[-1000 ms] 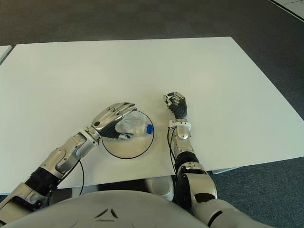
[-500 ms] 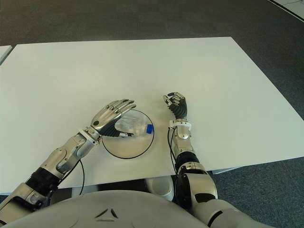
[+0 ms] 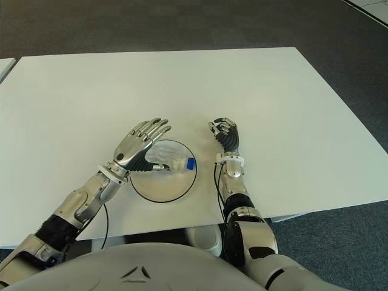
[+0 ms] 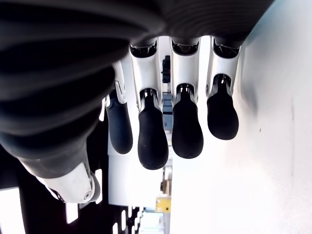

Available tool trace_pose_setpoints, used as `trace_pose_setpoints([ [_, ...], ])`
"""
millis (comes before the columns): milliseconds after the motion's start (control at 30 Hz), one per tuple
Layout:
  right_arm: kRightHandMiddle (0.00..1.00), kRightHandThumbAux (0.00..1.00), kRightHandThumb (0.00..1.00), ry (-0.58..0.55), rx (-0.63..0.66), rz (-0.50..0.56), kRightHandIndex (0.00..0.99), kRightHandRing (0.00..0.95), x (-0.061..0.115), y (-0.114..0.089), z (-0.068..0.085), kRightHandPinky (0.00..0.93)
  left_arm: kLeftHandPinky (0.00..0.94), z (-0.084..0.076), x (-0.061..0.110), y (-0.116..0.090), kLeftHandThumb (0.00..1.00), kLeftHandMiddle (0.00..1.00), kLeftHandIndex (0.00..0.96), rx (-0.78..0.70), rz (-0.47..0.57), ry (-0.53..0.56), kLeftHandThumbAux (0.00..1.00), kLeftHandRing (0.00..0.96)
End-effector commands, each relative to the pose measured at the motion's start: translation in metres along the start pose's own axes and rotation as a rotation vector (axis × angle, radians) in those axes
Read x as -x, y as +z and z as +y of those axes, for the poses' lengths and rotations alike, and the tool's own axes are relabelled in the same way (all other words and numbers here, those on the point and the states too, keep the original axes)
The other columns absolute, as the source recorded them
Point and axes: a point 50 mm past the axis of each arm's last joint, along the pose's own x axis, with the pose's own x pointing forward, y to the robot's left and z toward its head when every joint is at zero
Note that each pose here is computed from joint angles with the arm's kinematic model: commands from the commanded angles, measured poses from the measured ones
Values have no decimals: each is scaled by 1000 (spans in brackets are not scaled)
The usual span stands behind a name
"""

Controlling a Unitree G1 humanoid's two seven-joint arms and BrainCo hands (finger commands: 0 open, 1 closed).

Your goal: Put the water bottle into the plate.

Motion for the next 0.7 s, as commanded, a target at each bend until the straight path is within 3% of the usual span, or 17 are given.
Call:
trace_pose_setpoints([
  [33,707,727,709,-2,-2,30,438,695,5,-7,-1,687,0,1,6,-11,0,0,0,62,77,35,467,0],
  [400,706,727,709,-1,1,40,438,693,5,-8,-1,690,0,21,20,-41,0,0,0,394,272,154,457,0],
  [533,704,727,709,-1,-1,44,438,691,5,-8,-1,686,0,22,23,-48,0,0,0,492,342,195,463,0],
  [700,702,727,709,0,-1,42,438,690,5,-8,-1,687,0,19,36,-74,0,0,0,593,468,258,497,0],
])
